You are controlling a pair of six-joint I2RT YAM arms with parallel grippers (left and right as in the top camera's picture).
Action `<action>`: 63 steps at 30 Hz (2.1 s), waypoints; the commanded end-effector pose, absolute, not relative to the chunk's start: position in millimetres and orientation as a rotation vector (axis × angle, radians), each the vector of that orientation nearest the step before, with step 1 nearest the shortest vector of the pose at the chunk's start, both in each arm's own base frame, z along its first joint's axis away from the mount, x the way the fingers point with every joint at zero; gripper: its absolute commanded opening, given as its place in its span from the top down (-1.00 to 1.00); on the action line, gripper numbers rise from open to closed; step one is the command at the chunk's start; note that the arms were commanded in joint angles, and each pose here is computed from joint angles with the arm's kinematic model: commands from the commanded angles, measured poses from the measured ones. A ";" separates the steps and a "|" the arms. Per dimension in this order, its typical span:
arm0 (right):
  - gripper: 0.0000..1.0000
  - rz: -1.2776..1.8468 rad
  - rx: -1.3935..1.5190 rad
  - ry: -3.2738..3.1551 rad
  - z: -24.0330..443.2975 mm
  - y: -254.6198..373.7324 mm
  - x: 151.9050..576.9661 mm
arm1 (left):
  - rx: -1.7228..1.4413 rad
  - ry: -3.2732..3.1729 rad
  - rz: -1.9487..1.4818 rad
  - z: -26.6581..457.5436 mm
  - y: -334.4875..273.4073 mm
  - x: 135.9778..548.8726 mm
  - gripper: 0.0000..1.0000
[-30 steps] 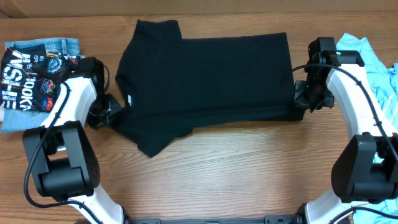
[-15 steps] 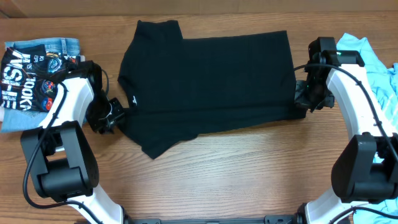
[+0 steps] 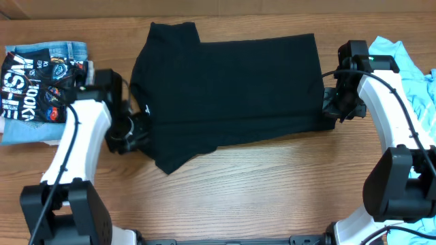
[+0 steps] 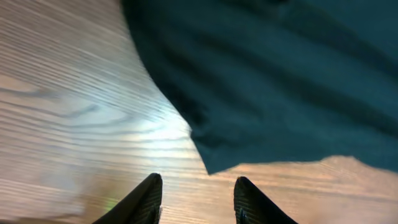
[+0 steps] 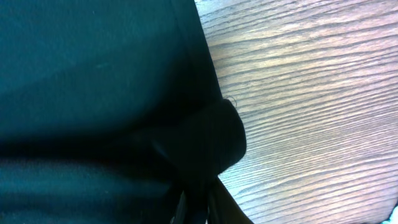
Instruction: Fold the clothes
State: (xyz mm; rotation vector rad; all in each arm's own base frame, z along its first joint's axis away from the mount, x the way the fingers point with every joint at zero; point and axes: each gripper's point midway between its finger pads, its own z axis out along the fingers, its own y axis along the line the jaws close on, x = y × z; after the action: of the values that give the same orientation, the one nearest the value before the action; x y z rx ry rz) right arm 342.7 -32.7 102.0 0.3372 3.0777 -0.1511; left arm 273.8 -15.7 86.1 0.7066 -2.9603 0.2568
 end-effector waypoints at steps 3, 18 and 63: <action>0.70 -0.175 0.353 3.057 106.9 -37.9 343.4 | 0.679 -2.874 0.313 54.0 -43.1 245.2 0.07; 0.67 -0.174 0.353 3.051 107.0 -37.9 344.8 | 0.777 -2.885 0.318 4.9 -44.9 233.2 0.03; 0.92 -0.076 0.500 2.846 189.1 -30.3 314.2 | 0.966 -3.448 0.487 185.9 14.7 241.9 0.92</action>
State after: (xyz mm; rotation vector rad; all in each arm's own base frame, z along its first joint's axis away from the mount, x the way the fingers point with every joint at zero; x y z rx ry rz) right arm 318.6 -26.9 171.5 0.4380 2.9122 -0.0787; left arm 239.4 2.2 156.8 0.9454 -3.3384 0.4838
